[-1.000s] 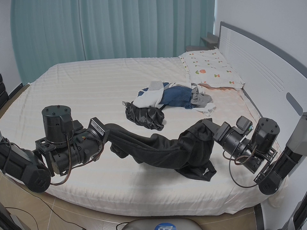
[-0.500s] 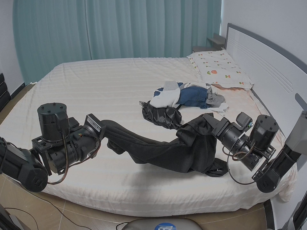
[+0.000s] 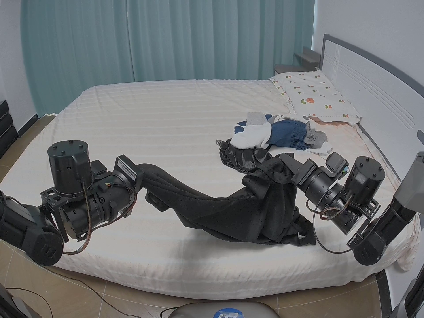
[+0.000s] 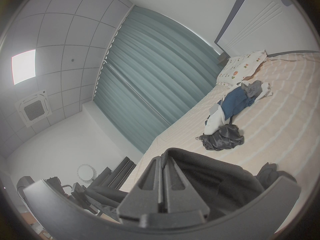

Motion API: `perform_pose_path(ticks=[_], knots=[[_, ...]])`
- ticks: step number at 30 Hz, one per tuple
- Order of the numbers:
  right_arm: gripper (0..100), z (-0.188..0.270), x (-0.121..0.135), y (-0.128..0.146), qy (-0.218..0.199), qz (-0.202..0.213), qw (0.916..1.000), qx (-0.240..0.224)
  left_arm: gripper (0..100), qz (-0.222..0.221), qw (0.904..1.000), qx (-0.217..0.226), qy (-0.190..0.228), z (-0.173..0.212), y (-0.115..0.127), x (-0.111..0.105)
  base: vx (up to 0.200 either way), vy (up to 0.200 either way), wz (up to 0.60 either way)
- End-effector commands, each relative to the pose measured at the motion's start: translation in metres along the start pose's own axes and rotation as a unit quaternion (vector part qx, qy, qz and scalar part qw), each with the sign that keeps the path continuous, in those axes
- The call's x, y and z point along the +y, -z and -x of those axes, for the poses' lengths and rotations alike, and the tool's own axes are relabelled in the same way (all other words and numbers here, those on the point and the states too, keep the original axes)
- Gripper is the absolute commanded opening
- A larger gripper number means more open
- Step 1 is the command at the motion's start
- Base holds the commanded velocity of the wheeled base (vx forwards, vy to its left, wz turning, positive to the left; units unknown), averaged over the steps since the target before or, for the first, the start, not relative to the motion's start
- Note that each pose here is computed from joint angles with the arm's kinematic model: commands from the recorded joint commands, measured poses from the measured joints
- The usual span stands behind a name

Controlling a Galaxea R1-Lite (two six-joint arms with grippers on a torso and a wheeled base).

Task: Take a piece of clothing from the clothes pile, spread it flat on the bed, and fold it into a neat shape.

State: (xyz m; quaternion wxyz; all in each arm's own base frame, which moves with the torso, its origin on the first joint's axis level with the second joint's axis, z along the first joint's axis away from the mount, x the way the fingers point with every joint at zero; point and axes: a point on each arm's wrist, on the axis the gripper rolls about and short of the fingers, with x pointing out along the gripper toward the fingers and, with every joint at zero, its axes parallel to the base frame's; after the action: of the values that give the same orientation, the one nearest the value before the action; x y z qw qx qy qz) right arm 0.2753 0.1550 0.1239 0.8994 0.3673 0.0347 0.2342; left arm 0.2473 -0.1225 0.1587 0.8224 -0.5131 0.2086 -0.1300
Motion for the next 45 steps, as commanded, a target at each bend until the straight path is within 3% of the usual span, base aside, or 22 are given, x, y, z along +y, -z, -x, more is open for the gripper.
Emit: perform_pose_path(ticks=[1,13,42,45], knots=[[0,0.000,0.002,0.000,-0.006,-0.001,1.0000,-0.003,0,0.000,1.0000,-0.002,0.004,0.002,-0.001,-0.002,0.000,0.200,0.00],[0,0.005,0.015,-0.001,-0.027,-0.002,0.9996,-0.003,0,-0.002,1.0000,-0.002,0.004,0.003,-0.001,-0.002,0.000,0.200,0.00],[0,0.003,0.014,0.000,-0.025,-0.003,0.9997,-0.001,0,-0.002,1.0000,0.002,-0.002,0.003,0.001,0.001,0.000,0.200,0.00],[0,0.003,0.012,0.002,-0.022,-0.003,0.9997,0.003,0,-0.005,0.9999,0.010,-0.004,0.004,0.004,0.002,0.000,0.000,0.00]])
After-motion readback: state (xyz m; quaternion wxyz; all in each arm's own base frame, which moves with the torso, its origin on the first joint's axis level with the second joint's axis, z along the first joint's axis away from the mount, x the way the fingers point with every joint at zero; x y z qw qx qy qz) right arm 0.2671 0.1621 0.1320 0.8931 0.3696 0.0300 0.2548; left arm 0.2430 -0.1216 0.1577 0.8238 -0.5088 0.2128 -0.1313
